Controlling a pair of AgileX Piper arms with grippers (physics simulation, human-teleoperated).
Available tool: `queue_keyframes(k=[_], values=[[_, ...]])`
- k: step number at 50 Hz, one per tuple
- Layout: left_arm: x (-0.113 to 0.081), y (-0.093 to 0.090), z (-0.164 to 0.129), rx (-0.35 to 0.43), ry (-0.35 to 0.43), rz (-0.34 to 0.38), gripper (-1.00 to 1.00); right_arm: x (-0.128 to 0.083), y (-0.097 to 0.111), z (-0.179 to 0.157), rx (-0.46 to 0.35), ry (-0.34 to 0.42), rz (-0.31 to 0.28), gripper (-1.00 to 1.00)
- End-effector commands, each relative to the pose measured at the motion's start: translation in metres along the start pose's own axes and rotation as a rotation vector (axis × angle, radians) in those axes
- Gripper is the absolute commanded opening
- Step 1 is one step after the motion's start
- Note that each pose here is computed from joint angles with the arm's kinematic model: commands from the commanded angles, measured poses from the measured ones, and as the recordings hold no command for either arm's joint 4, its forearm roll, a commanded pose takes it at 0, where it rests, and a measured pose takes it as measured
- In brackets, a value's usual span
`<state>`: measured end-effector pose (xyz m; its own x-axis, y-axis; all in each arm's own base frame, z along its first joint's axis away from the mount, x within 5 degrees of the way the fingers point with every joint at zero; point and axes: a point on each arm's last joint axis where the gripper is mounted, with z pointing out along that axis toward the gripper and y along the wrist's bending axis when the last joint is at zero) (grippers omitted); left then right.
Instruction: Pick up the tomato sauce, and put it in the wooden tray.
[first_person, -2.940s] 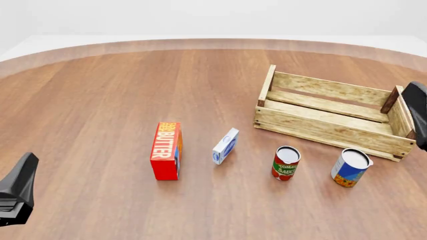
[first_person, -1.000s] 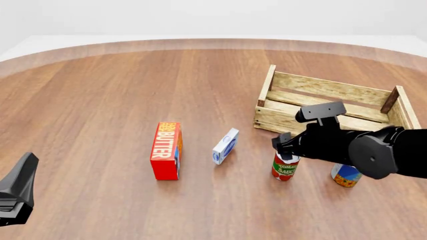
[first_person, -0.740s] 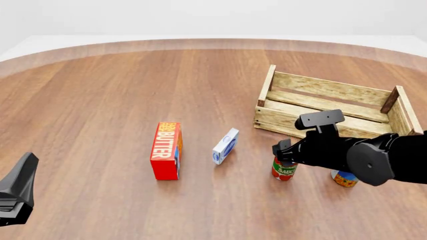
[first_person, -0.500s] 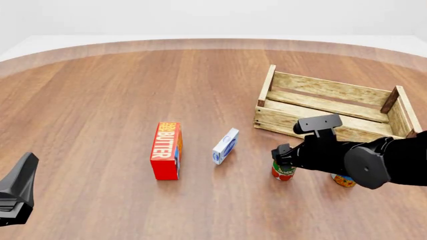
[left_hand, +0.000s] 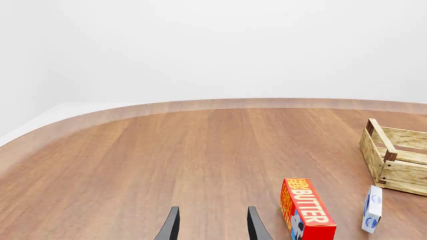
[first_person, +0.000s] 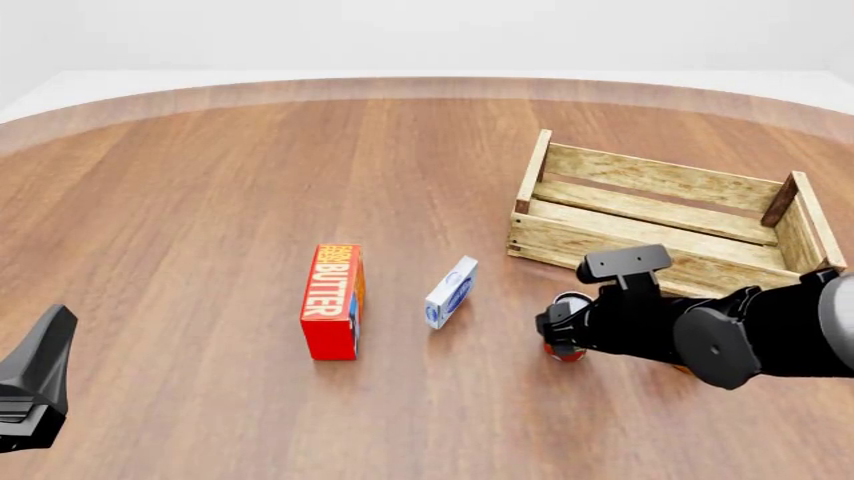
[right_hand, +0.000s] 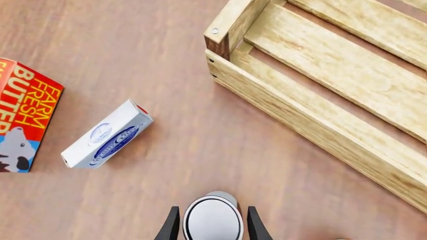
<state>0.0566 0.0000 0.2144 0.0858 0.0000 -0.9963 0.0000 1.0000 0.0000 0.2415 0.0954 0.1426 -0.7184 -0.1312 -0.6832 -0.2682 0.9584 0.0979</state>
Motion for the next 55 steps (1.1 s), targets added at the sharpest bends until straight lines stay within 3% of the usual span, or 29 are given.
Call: queue_keyframes(k=[1,11,12,26,33,35,36,39,42,45,46,49,50,52,55], values=[[0.000,0.000,0.000,0.000,0.000,0.000,1.00,0.004,0.001,0.005,-0.002,0.013,0.004,1.00],[0.000,0.000,0.000,0.000,0.000,0.000,1.00,0.008,0.005,0.010,-0.011,0.032,-0.002,1.00],[0.000,0.000,0.000,0.000,0.000,0.000,1.00,0.007,-0.002,0.007,0.005,0.020,0.000,-1.00],[0.000,0.000,0.000,0.000,0.000,0.000,1.00,-0.005,0.007,-0.004,-0.015,0.002,-0.022,-1.00],[0.000,0.000,0.000,0.000,0.000,0.000,1.00,-0.038,0.001,-0.037,0.004,-0.061,-0.045,-1.00],[0.000,0.000,0.000,0.000,0.000,0.000,1.00,-0.038,0.001,-0.037,0.004,-0.061,-0.045,-1.00],[0.000,0.000,0.000,0.000,0.000,0.000,1.00,-0.051,0.000,-0.052,0.011,-0.091,-0.049,-1.00],[0.000,0.000,0.000,0.000,0.000,0.000,1.00,-0.051,0.000,-0.052,0.011,-0.091,-0.049,-1.00],[0.000,0.000,0.000,0.000,0.000,0.000,1.00,-0.071,-0.002,-0.075,0.025,-0.125,-0.083,-1.00],[0.000,0.000,0.000,0.000,0.000,0.000,1.00,-0.071,-0.002,-0.075,0.025,-0.125,-0.083,-1.00],[0.000,0.000,0.000,0.000,0.000,0.000,1.00,-0.085,-0.004,-0.093,0.036,-0.156,-0.100,-1.00],[0.000,0.000,0.000,0.000,0.000,0.000,1.00,-0.085,-0.004,-0.093,0.036,-0.156,-0.100,-1.00],[0.000,0.000,0.000,0.000,0.000,0.000,1.00,-0.103,-0.008,-0.113,0.055,-0.190,-0.104,-1.00],[0.000,0.000,0.000,0.000,0.000,0.000,1.00,-0.103,-0.008,-0.113,0.055,-0.190,-0.104,-1.00],[0.000,0.000,0.000,0.000,0.000,0.000,1.00,-0.126,-0.021,-0.123,0.102,-0.214,-0.086,-1.00]])
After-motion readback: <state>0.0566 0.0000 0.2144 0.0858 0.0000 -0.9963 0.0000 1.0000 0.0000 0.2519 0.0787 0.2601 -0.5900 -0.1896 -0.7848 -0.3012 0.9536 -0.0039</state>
